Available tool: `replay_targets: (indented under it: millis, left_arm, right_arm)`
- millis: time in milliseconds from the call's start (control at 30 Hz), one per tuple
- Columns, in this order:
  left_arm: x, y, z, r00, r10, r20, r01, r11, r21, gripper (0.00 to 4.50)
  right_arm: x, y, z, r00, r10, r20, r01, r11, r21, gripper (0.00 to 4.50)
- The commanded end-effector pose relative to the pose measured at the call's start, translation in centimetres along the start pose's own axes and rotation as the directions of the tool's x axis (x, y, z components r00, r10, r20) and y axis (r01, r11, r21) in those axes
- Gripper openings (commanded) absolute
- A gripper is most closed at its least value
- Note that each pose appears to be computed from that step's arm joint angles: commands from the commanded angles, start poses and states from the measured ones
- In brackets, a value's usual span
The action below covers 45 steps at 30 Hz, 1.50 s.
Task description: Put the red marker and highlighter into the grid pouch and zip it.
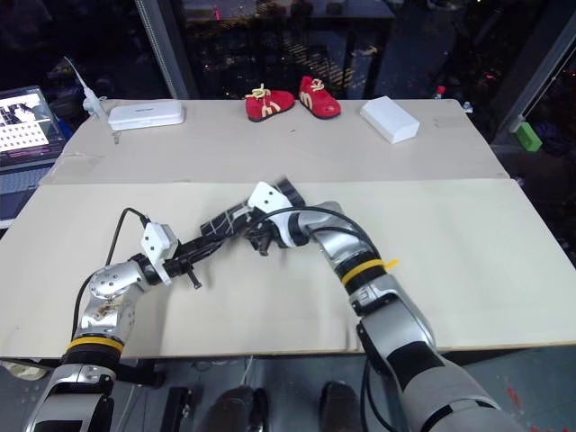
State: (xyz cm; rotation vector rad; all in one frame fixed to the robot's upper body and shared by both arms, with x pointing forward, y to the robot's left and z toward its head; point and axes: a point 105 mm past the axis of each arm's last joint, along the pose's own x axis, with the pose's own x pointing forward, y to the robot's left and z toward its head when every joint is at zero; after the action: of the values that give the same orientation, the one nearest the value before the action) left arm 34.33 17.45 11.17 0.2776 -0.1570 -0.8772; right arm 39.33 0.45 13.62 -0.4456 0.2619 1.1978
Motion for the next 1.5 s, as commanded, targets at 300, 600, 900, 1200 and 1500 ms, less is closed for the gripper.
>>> replay_targets:
  millis: [300, 600, 900, 1200, 1500]
  left_arm:
    - [-0.2, -0.1, 1.1, 0.999, 0.002, 0.033, -0.002, 1.0, 0.01, 0.0]
    - [0.0, 0.0, 1.5, 0.999, 0.001, 0.037, -0.002, 1.0, 0.005, 0.0]
    - [0.2, -0.1, 1.4, 0.999, -0.003, 0.042, 0.003, 1.0, -0.002, 0.0]
    - [0.1, -0.4, 1.3, 0.999, 0.009, 0.053, -0.008, 1.0, -0.014, 0.0]
    - [-0.3, -0.6, 0.6, 0.998, 0.029, 0.05, -0.027, 0.999, -0.038, 0.0]
  right_arm:
    - [-1.4, -0.2, 2.1, 0.998, 0.048, 0.05, -0.044, 0.997, -0.069, 0.03]
    - [0.9, 3.5, 3.7, 0.984, 0.165, 0.068, -0.157, 0.982, -0.11, 0.03]
    - [1.0, 3.1, 2.8, 0.99, 0.126, 0.07, -0.12, 0.989, -0.083, 0.03]
    - [-4.1, 1.7, 1.4, 0.99, 0.045, 0.137, -0.055, 0.996, 0.067, 2.26]
    - [-5.2, 1.6, 0.9, 0.981, -0.052, 0.188, 0.013, 0.978, 0.207, 3.25]
